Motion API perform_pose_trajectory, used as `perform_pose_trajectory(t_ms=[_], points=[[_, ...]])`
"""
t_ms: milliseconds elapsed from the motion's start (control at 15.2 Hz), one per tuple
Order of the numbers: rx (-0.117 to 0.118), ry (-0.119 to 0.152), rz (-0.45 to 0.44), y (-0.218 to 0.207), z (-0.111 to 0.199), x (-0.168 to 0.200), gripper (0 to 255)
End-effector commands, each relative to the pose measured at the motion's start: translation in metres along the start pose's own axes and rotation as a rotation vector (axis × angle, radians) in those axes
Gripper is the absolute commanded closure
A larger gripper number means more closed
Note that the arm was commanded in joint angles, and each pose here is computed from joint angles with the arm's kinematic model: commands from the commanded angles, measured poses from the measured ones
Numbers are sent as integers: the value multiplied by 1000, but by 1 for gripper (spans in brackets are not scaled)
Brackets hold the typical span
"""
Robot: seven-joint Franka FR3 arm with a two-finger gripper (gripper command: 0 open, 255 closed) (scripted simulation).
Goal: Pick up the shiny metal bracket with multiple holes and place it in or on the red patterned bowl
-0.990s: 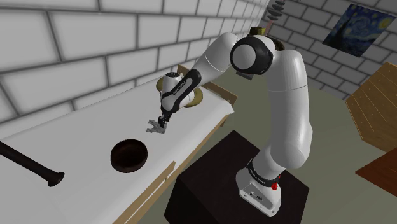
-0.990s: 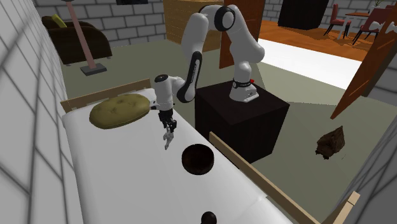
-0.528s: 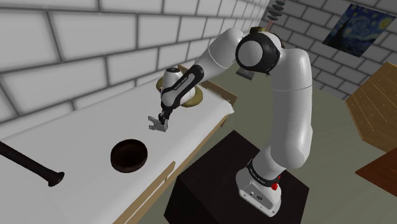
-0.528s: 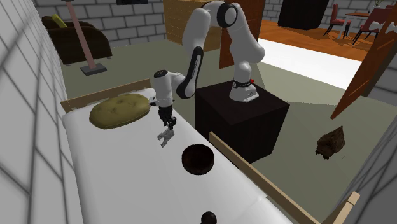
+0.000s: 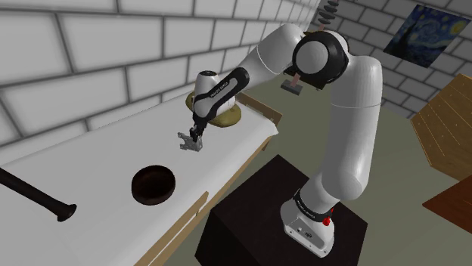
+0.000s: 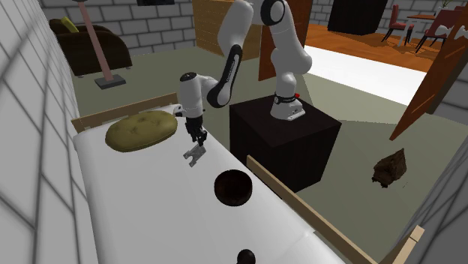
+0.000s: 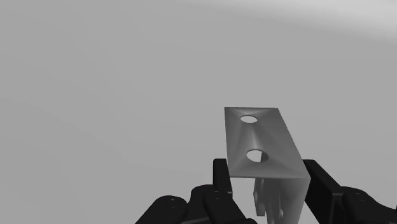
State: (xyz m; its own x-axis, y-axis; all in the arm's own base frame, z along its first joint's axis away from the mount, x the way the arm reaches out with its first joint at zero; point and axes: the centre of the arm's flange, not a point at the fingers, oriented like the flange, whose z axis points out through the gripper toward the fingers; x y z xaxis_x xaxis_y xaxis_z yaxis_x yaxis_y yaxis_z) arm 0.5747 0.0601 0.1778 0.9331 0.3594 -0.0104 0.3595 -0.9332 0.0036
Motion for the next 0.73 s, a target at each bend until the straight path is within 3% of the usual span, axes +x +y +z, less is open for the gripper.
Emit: perform_pose_trajectory(t_ms=[0, 660], points=[[0, 0, 0, 0, -11, 0, 255], [0, 0, 0, 0, -63, -1, 255]])
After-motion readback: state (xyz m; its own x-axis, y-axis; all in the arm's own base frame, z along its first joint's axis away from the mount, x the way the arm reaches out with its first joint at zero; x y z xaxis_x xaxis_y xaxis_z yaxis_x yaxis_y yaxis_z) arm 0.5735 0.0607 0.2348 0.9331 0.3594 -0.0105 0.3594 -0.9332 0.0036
